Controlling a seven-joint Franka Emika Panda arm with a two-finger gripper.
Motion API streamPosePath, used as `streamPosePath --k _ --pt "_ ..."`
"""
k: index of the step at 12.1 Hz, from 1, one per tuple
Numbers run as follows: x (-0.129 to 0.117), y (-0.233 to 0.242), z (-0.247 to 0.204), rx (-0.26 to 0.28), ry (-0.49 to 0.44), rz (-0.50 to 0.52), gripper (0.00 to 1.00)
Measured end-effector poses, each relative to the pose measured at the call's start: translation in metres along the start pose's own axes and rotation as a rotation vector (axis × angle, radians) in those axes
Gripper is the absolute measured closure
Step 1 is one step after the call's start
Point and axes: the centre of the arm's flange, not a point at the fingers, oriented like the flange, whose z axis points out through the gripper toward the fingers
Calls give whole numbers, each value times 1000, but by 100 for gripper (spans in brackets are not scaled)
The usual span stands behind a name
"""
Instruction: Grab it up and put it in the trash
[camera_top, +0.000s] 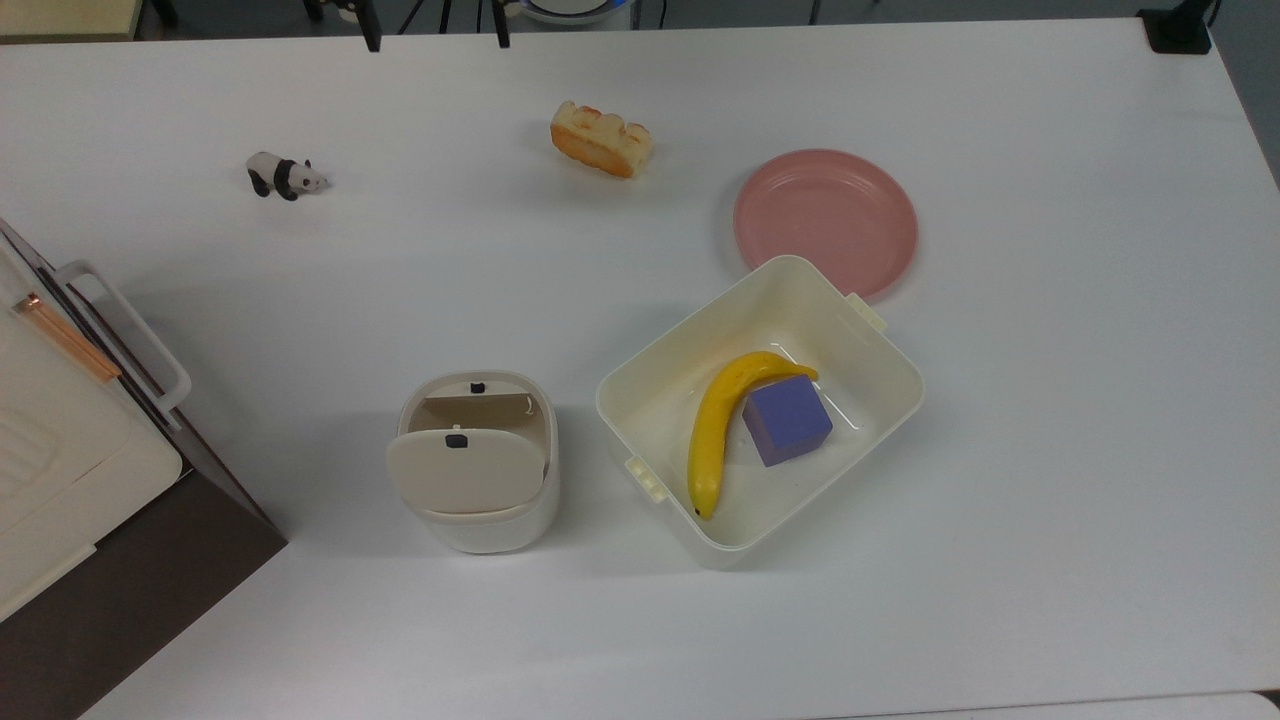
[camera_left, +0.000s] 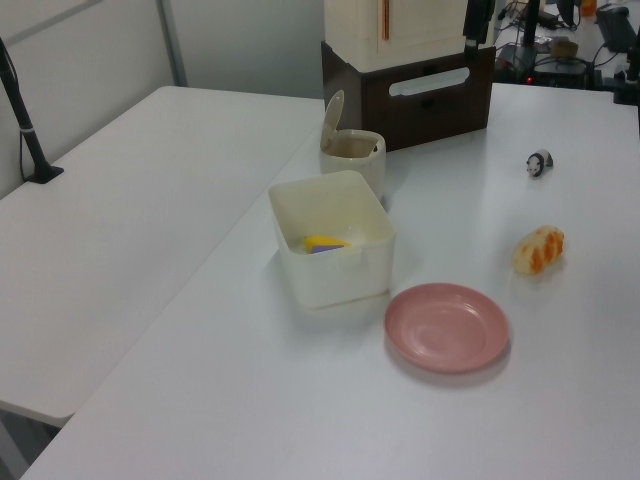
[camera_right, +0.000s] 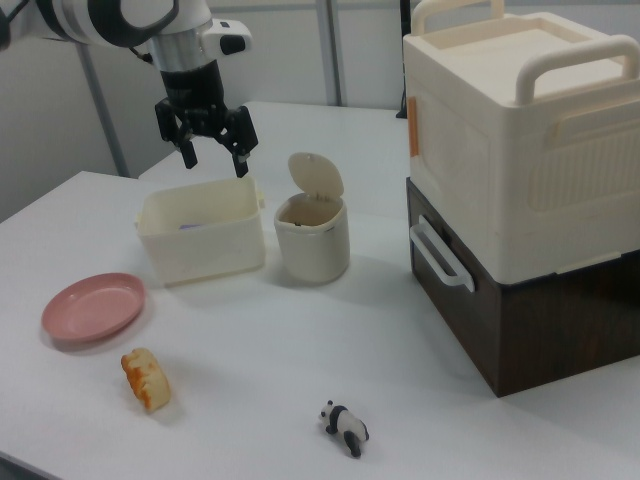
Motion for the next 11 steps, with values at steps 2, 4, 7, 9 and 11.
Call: streamPosePath --k 2,4,7,9,11 --pt "3 -8 5 3 -6 -14 0" --pt "4 -8 6 3 -8 -15 0" --pt "4 -7 8 4 -10 -13 0" --pt "4 -7 8 4 -11 -12 0" --pt "4 -7 8 4 -11 -12 0"
